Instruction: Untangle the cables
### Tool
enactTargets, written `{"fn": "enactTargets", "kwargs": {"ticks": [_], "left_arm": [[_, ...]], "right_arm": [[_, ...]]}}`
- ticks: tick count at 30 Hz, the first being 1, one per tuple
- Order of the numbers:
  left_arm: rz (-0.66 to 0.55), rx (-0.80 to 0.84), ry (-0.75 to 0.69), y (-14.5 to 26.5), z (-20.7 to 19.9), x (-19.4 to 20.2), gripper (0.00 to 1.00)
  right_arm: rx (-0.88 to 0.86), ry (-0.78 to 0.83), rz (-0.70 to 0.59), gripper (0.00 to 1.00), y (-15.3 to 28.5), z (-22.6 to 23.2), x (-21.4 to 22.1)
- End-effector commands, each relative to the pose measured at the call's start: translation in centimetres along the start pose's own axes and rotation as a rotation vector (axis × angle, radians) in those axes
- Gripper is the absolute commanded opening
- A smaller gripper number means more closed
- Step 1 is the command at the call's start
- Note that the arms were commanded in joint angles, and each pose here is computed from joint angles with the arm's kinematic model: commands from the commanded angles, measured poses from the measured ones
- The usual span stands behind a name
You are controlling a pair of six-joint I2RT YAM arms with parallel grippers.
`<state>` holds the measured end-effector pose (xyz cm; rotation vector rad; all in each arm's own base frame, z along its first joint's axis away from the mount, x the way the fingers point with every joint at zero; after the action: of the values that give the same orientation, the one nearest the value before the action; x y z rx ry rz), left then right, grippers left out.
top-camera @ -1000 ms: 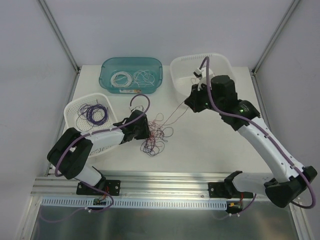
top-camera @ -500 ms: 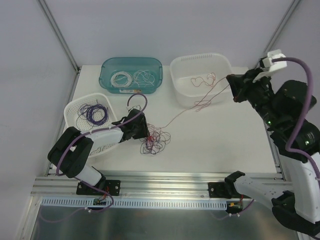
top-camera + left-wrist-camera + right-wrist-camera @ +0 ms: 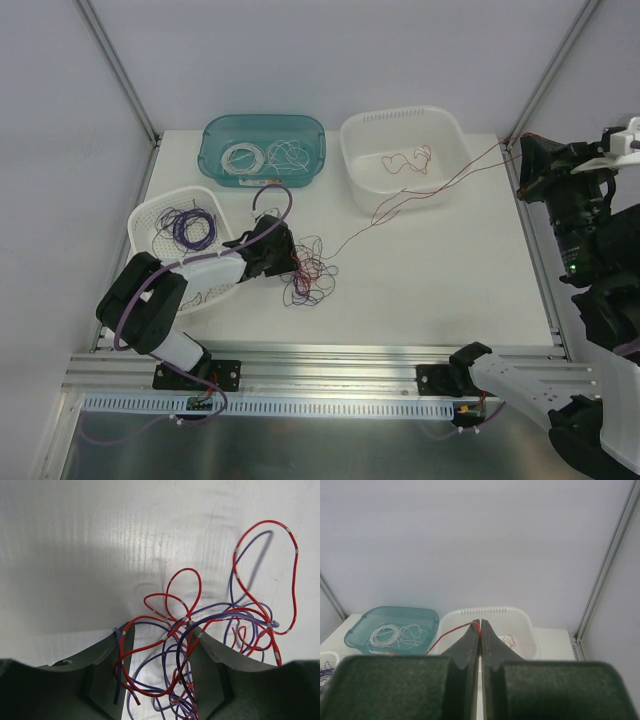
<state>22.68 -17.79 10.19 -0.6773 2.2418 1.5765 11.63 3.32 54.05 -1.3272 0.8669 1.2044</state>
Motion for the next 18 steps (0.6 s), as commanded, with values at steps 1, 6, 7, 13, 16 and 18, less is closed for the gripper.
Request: {"fn": "enactTargets", "kwargs": {"ticks": [1,6,7,13,16,18], "left_arm": [[0.058,-0.111,-0.013,-0.1,1.9,0.9,0.47],[0.02,-0.074,-0.044,1.3,1.6,0.3,0.47],[0.012,-0.068,-0.051,1.5,1.6,0.3,0.47],[-0.022,-0.026,-0.097,3.1,1.6,0.0,0.47],[-0.019,-0.02,-0.111,3.3,1.7,0.2,0.46],[-0.01,-0.014,-0.117,3.2,1.6,0.2,0.46]], "right_arm": [[0.102,0.039,0.082,0.01,-1.1,-0.4,2.4],[0.247,0.114,0.27,0.01,-1.5,-1.7,6.6],[0.241,0.111,0.327,0.01,-1.4,-1.6,7.9],[0.366,0.023,0.729,0.01,-0.5,-2.8,20.5],[0.485,-0.056,0.917,0.13,0.9,-3.7,26.2],[0.481,-0.08,1.031,0.5,1.6,-3.8,28.7]]}}
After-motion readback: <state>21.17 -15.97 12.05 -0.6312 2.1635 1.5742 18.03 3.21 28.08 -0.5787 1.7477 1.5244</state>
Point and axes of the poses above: each gripper's point midway between its finger pads, its own y axis back along the fingers, its own z axis along the line the jaws close on, x = y × z, the point moved 10 cm from there along y, back along the fingers, and after that the axes turned 4 degrees about -y, right-handed, at the moved point
